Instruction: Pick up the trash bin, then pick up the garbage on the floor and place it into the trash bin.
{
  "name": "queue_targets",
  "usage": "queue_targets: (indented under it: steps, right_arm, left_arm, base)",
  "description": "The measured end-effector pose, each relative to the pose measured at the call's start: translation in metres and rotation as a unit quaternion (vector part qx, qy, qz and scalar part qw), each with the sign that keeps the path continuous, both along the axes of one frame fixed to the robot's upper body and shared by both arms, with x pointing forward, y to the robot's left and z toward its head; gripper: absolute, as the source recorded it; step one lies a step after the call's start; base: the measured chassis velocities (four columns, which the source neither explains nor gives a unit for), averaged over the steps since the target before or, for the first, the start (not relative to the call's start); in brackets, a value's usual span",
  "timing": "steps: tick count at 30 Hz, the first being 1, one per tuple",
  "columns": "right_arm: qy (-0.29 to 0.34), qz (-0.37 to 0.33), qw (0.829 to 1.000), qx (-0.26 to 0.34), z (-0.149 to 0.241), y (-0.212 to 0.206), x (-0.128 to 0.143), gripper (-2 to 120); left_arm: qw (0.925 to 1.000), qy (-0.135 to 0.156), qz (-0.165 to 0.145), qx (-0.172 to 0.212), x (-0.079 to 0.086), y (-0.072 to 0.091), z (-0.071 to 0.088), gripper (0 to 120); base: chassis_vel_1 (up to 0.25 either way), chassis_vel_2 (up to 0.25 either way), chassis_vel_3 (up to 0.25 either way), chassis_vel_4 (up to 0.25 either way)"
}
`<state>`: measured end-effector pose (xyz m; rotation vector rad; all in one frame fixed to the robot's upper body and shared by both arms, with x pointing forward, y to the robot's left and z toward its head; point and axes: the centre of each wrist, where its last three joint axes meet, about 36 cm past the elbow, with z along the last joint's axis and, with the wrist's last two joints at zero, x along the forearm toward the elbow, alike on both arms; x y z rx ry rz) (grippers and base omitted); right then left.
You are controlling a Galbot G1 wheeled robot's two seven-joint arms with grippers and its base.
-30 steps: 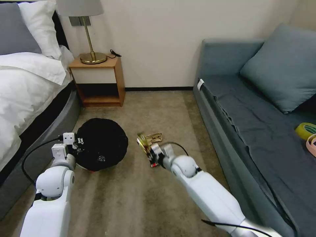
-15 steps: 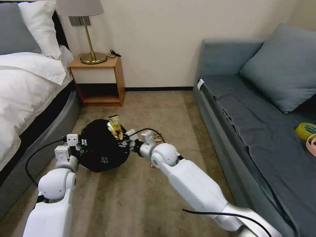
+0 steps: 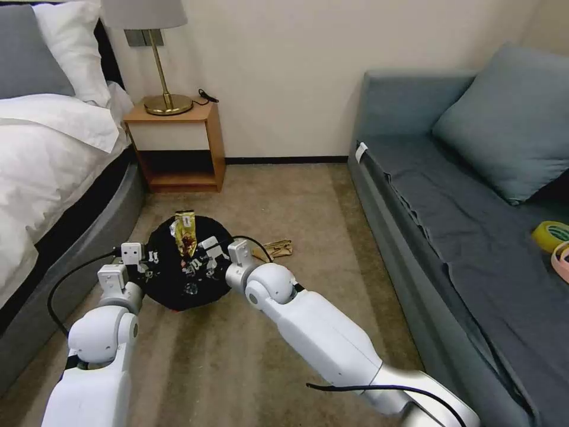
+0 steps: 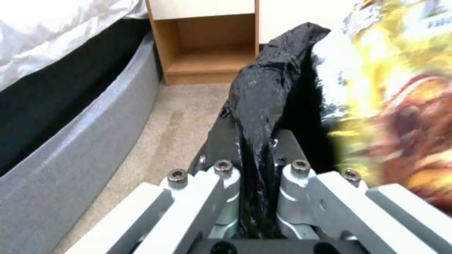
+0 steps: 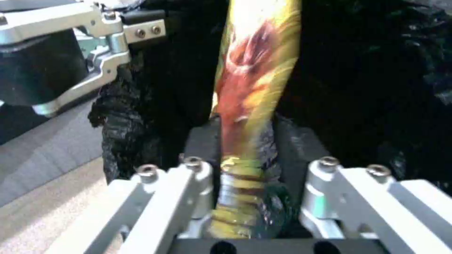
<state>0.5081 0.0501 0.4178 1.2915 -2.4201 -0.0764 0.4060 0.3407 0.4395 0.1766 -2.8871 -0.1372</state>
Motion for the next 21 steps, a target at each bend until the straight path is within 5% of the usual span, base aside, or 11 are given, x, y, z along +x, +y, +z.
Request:
queue_targets:
  steps: [16,21]
  right_arm:
    - [0.0,-0.015,1.0,-0.01,-0.011,-0.018,-0.001,90]
    - [-0.002,-0.025,1.0,-0.014,-0.014,-0.027,0.002,99]
  left_arm:
    - [0.9998,-0.008,0.019,-0.007,0.009,0.01,-0.004,5]
    - [0.9996,-0.009,0.027,-0.003,0.011,0.016,-0.009,5]
  base:
    - [0.0,0.0,0.0,0.0]
    - [0.0,0.0,0.0,0.0]
